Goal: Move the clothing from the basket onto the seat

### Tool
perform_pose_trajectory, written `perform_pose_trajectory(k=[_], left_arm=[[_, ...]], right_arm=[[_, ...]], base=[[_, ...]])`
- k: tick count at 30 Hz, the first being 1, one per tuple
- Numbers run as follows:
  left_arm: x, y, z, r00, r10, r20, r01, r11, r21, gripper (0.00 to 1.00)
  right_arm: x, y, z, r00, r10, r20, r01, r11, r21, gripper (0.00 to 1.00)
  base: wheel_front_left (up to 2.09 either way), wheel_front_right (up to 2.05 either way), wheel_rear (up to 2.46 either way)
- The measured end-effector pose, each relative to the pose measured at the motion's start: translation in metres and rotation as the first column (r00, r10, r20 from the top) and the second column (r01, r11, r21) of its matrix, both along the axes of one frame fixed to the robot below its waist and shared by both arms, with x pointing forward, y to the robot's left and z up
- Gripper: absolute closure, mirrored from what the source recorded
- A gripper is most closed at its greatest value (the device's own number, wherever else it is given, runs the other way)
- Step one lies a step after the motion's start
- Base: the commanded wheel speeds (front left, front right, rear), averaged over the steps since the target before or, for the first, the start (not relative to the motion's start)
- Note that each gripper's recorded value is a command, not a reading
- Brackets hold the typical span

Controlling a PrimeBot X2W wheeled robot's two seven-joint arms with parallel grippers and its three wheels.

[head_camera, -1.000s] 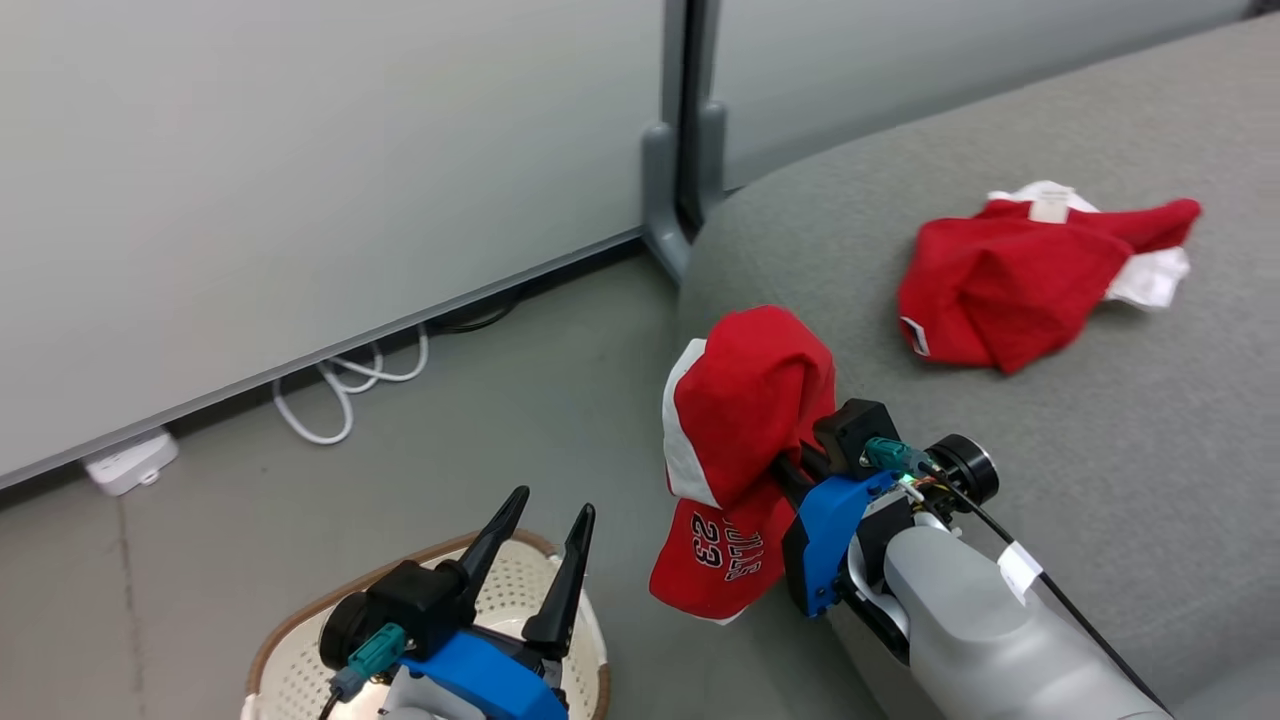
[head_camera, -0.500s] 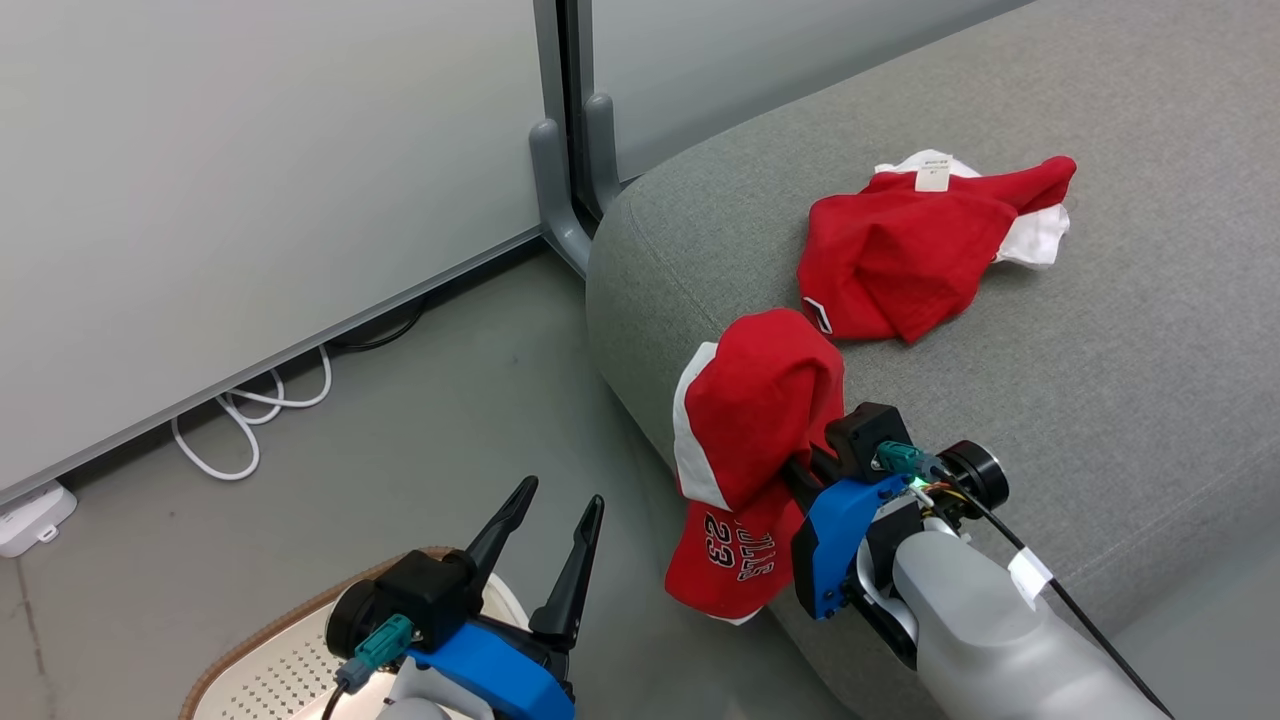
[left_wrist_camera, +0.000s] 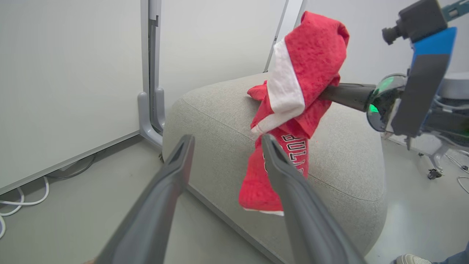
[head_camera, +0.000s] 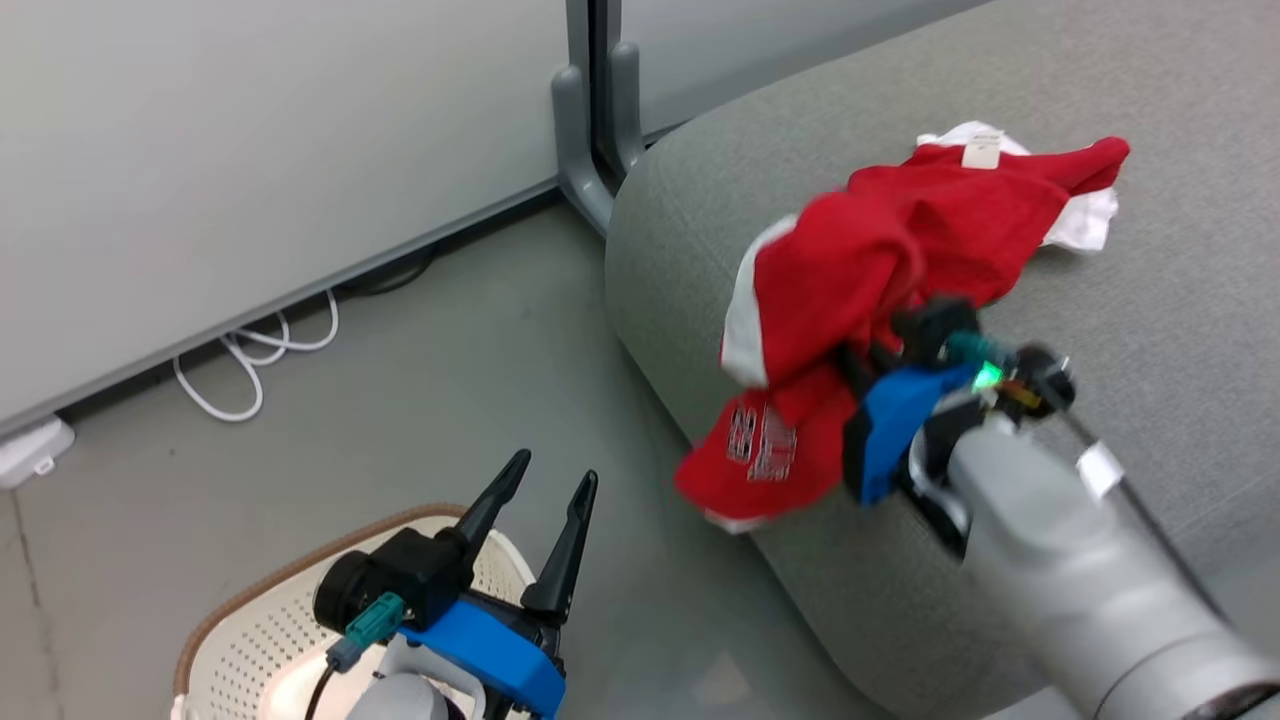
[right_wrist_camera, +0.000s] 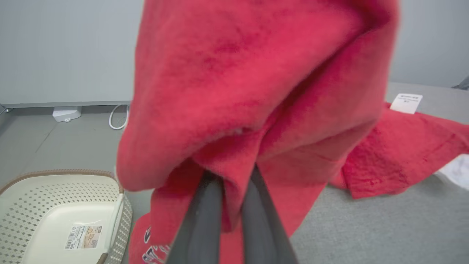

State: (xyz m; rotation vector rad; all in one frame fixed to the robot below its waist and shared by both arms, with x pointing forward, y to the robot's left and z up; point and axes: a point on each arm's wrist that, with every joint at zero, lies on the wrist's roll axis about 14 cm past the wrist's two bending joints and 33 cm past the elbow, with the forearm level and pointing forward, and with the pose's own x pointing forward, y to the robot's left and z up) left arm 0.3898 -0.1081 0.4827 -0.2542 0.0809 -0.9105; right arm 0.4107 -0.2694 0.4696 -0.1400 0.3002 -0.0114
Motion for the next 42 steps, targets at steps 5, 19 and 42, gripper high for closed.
perform_pose_trajectory(k=[5, 19, 42], left_arm=[[0.015, 0.004, -0.011, 1.0, 0.003, -0.007, -0.003, 1.0, 0.008, 0.0], [0.096, 0.023, -0.047, 0.998, 0.043, 0.044, -0.043, 0.999, -0.008, 0.0], [0.12, 0.077, -0.089, 0.981, 0.192, -0.033, -0.19, 0.981, 0.038, 0.0]], right_arm=[[0.043, -0.043, 0.048, 0.998, -0.038, 0.053, 0.043, 0.995, -0.085, 1.0], [0.117, -0.198, 0.12, 0.945, -0.276, 0.175, 0.313, 0.916, -0.25, 1.0], [0.121, -0.184, -0.035, 0.935, -0.355, -0.02, 0.349, 0.927, -0.135, 0.0]], base=[[0.0, 0.0, 0.0], [0.0, 0.0, 0.0], [0.0, 0.0, 0.0]])
